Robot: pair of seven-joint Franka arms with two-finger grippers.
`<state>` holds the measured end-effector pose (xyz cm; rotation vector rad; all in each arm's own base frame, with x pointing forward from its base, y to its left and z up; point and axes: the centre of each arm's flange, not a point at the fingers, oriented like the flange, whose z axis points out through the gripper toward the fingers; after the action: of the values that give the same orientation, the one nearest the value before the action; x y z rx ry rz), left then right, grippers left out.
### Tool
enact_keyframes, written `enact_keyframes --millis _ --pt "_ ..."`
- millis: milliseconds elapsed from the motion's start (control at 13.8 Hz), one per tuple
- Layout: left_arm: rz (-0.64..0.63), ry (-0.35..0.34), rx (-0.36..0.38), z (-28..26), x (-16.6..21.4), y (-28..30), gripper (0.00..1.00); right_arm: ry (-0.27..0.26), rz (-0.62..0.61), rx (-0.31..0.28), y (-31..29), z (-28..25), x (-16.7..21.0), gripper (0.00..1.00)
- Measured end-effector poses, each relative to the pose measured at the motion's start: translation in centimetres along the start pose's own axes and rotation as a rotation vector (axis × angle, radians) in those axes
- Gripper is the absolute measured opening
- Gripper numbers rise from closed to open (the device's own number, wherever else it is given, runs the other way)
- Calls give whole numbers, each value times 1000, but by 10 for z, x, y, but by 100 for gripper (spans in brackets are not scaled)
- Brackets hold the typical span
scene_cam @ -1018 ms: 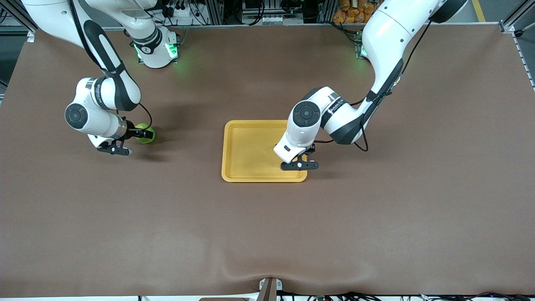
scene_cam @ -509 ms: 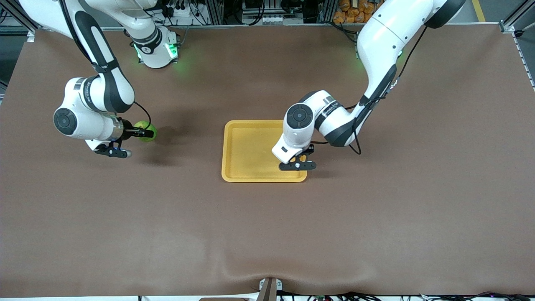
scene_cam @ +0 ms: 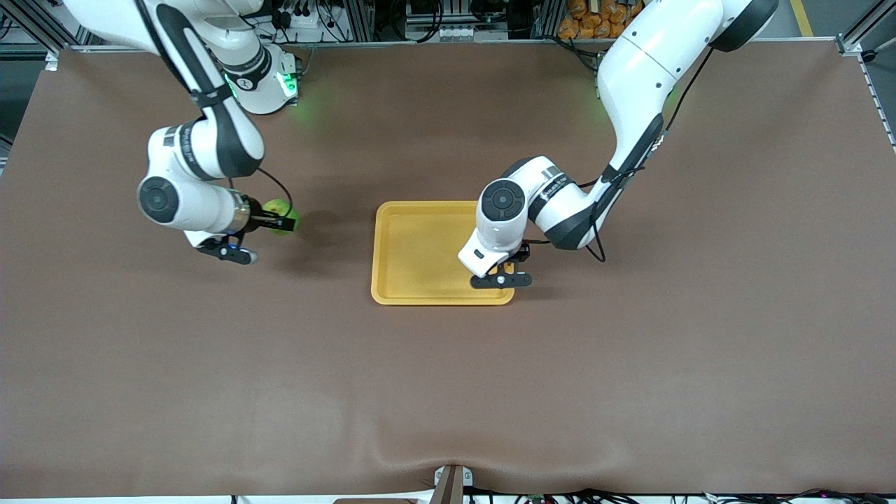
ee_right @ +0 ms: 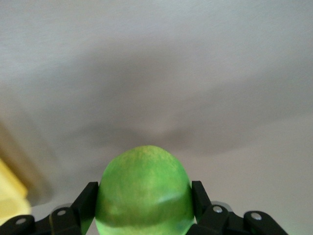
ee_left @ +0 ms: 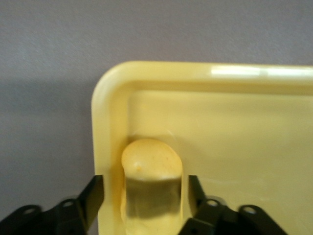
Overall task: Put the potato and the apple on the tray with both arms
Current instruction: 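Open the left gripper over the tray while the right gripper lifts the apple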
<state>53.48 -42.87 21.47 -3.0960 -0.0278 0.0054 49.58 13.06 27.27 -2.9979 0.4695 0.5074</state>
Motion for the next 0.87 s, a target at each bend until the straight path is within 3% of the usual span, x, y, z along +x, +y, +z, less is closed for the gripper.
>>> enact_keyframes --millis 145,582,873 --pt "-6 22 -9 -10 9 -1 100 7 27 0 -26 -7 -11 82" --pt "-72 55 60 -117 51 -36 100 34 122 19 -97 -23 -48 82" --pt "-73 68 18 -187 70 -81 100 27 208 33 -142 -19 -65 82"
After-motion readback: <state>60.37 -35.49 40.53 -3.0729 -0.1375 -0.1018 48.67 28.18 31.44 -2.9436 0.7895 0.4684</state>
